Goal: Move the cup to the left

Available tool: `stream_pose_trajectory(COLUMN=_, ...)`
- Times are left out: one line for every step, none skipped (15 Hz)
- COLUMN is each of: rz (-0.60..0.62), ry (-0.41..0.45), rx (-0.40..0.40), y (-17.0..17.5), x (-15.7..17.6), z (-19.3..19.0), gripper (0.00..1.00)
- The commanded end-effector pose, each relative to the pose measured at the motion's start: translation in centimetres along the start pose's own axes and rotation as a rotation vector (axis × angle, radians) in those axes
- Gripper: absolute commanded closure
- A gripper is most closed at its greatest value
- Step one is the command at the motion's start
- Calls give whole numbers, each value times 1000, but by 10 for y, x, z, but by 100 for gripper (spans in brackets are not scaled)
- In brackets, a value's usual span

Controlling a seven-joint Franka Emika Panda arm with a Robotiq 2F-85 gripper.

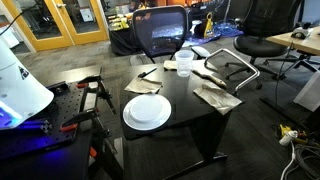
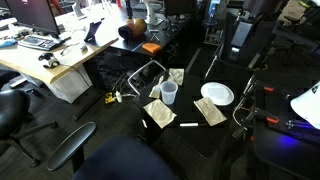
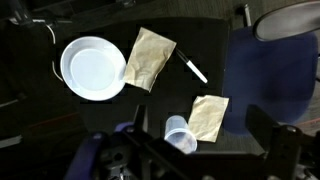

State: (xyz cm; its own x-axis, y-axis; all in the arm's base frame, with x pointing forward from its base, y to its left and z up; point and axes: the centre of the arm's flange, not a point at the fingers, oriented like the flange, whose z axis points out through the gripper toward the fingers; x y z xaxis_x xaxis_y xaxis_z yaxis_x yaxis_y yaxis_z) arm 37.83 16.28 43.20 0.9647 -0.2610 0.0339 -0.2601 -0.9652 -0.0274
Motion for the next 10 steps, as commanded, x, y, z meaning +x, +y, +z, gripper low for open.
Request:
stream_pose_trajectory(rz=37, ry=112, rx=-22, y=2, x=24, z=36, gripper=0)
stream_pose_trajectory(rz=54, ry=139, rx=-25, y=4, x=29, z=43, gripper=0)
stream_pose_trajectory(rz=81, ry=168, rx=-26, y=7, x=34, z=49, gripper=0)
stream_pose_trajectory(rz=105, ry=184, rx=-31, y=9, x=37, z=53, gripper=0)
stream_pose_trajectory(rz=124, ry=183, rx=-38, y=11, x=38, z=56, gripper=0)
stream_pose_trajectory(rz=78, ry=155, rx=-23, y=11, x=33, z=46, gripper=0)
stream_pose_trajectory(rz=94, ry=158, rx=-30, y=13, x=35, z=51, gripper=0)
stream_pose_trajectory(rz=99, ry=156, rx=-33, y=14, x=36, z=53, gripper=0)
stream_pose_trajectory(rz=99, ry=155, rx=-33, y=14, x=36, z=54, gripper=0)
stream_pose_trajectory(rz=99, ry=155, rx=-33, y=14, x=36, z=54, gripper=0)
